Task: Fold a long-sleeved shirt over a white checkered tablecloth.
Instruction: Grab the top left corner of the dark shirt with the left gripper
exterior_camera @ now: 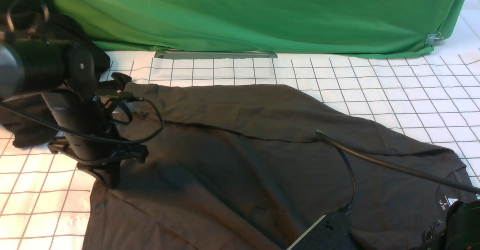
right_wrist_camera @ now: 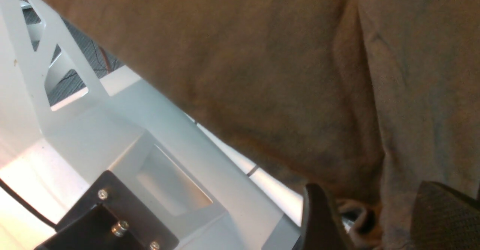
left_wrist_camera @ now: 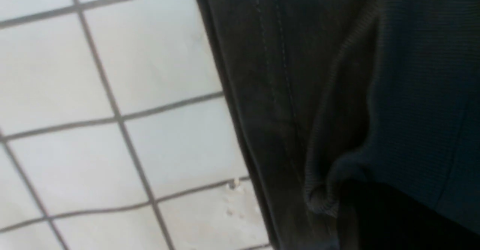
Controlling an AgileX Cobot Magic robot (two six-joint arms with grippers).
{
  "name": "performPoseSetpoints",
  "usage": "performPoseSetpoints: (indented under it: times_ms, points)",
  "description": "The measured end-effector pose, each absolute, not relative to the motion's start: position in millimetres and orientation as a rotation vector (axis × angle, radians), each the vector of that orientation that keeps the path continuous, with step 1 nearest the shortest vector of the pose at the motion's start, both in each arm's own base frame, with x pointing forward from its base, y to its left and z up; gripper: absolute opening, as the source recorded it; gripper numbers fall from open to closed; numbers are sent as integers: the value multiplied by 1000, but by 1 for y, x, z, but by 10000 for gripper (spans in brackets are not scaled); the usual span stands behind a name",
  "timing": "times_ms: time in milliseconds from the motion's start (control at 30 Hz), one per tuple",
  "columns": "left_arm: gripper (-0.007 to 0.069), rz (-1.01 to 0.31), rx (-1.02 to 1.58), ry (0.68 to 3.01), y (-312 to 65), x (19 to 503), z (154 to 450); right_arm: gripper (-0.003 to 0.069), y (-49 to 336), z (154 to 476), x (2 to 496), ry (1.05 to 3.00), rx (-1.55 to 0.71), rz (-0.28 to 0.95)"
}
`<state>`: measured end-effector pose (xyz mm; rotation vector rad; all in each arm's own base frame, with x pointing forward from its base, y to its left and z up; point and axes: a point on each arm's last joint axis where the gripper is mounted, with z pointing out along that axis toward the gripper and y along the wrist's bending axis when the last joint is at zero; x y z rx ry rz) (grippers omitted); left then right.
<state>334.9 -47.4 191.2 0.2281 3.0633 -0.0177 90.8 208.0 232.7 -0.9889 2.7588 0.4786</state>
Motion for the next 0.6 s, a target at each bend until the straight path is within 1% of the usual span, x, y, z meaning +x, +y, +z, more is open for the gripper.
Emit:
performPoseSetpoints:
  times_ms: [100, 233, 333, 433, 567, 600]
  points:
    - [-3, 15, 236, 3047, -45, 330, 204, 325, 208, 233, 91, 2756, -994, 478]
    - [-3, 68, 264, 3077, -41, 326, 207, 325, 208, 233, 91, 2750, -1007, 476]
    - [-3, 64, 263, 3097, -41, 325, 204, 325, 208, 233, 91, 2746, -1008, 479]
    - [13, 42, 251, 3100, -43, 326, 202, 325, 208, 233, 91, 2746, -1008, 479]
    - [104, 35, 247, 3099, -43, 326, 203, 325, 208, 233, 91, 2746, -1008, 479]
    - [172, 43, 240, 3108, -43, 326, 206, 325, 208, 233, 91, 2746, -1008, 479]
